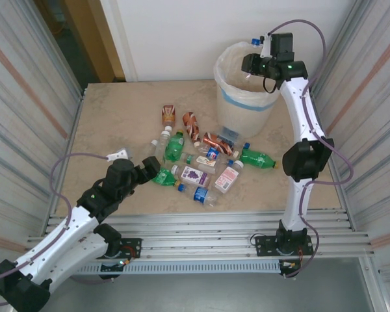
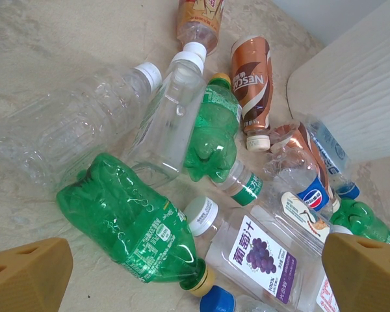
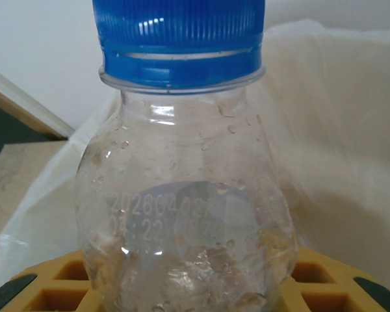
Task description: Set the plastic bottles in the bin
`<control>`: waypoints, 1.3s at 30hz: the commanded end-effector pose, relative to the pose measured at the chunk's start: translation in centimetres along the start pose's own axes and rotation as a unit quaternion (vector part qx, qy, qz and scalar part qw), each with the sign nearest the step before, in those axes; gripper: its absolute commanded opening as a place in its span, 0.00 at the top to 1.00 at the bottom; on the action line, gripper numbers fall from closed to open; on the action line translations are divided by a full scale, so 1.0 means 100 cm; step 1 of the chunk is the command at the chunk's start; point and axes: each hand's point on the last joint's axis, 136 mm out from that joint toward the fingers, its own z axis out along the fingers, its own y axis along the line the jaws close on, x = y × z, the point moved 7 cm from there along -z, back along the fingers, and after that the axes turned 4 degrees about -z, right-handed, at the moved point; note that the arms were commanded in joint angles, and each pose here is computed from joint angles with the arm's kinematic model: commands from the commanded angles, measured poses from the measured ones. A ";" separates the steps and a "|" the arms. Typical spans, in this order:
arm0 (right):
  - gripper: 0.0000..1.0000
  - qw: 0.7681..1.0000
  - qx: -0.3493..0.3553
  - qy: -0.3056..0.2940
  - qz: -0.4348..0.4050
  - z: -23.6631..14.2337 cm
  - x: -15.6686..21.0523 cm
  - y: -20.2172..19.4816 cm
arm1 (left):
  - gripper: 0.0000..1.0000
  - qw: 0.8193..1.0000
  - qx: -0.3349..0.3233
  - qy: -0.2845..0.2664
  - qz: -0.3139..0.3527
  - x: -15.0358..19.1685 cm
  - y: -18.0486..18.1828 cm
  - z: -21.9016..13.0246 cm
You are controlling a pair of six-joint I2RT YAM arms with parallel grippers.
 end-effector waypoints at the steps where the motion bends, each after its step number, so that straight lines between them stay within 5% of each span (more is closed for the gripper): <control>1: 0.57 1.000 -0.010 0.002 -0.019 0.002 -0.002 0.003 | 0.01 1.000 -0.006 -0.002 -0.006 -0.001 0.004 -0.002; 8: 0.31 1.000 -0.018 -0.002 -0.020 0.003 -0.003 0.005 | 0.01 1.000 -0.013 -0.002 -0.001 0.000 0.006 -0.003; 26: 0.02 0.998 0.004 -0.043 -0.038 -0.068 -0.028 0.019 | 0.01 0.994 -0.036 0.017 0.099 -0.038 -0.015 -0.004; 39: 0.02 0.992 0.123 -0.020 0.010 -0.137 0.025 -0.001 | 0.02 0.983 -0.083 0.079 0.142 -0.087 -0.043 0.067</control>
